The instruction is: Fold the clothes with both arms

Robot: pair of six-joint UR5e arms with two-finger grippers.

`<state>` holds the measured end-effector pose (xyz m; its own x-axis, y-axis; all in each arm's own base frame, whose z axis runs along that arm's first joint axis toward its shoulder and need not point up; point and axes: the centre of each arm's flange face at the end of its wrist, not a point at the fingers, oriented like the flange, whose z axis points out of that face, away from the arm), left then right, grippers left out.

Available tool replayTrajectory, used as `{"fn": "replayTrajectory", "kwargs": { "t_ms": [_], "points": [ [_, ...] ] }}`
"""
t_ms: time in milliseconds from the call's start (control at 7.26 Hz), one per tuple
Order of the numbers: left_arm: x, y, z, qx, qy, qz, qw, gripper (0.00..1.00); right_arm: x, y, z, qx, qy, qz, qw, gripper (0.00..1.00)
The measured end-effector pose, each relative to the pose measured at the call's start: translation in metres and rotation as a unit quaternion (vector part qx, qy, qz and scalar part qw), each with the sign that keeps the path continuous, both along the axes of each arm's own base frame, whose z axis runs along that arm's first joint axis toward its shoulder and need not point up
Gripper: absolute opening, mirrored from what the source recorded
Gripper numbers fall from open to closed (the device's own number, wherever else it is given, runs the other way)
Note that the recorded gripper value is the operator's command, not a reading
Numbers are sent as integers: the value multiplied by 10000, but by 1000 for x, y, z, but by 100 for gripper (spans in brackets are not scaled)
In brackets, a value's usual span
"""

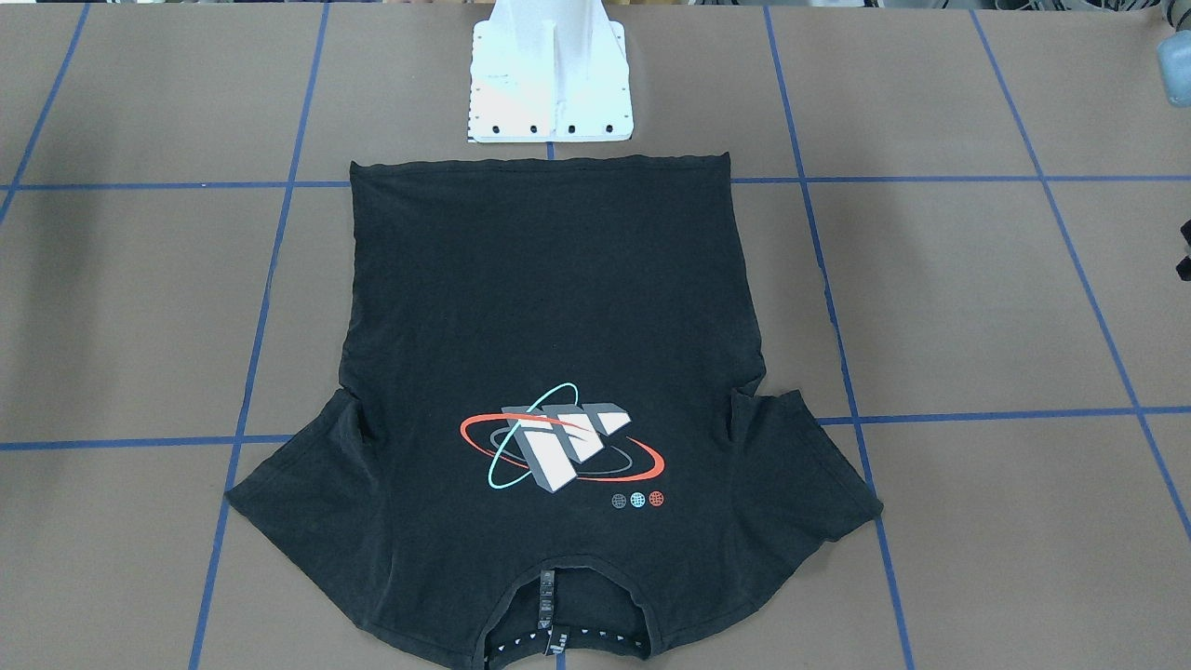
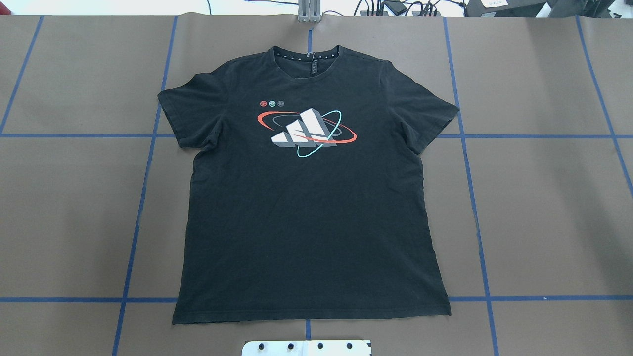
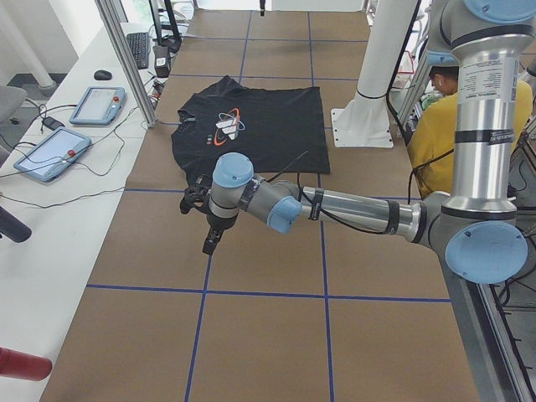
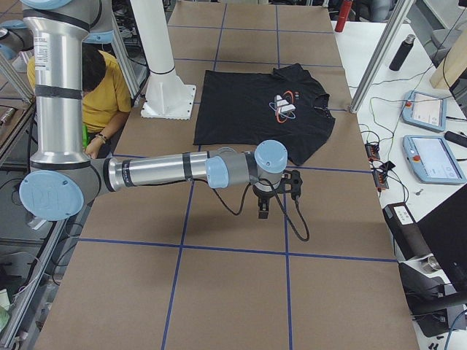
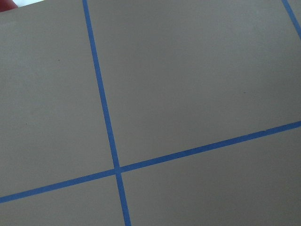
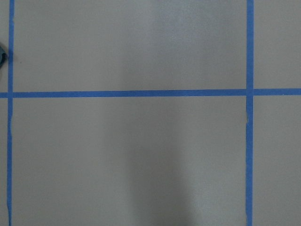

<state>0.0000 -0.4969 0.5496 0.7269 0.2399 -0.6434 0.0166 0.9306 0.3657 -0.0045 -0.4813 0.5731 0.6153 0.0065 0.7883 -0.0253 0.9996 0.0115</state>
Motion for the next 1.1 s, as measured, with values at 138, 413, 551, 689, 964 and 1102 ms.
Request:
{"fn": "replayTrajectory", "kwargs": {
  "t_ms": [138,413,551,689,964,1102],
  "points": [
    [0,2,0,-7,4,1,10000,99,0,1,2,-21,12,5,10000,100],
    [1,3,0,-10,8,11,10000,99,-2,4,3,-32,-81,-16,10000,100],
    [1,3,0,2,10,14,10000,99,-9,4,0,29,-191,-91,9998,100],
    [1,3,-1,13,12,16,10000,99,-26,1,-7,89,-300,-231,9992,100],
    [2,3,-1,28,8,18,10000,99,-96,-44,-44,218,-317,-587,9975,100],
    [1,3,-1,35,5,15,10000,99,-135,-77,-69,174,-228,-577,9979,99]
  ]
}}
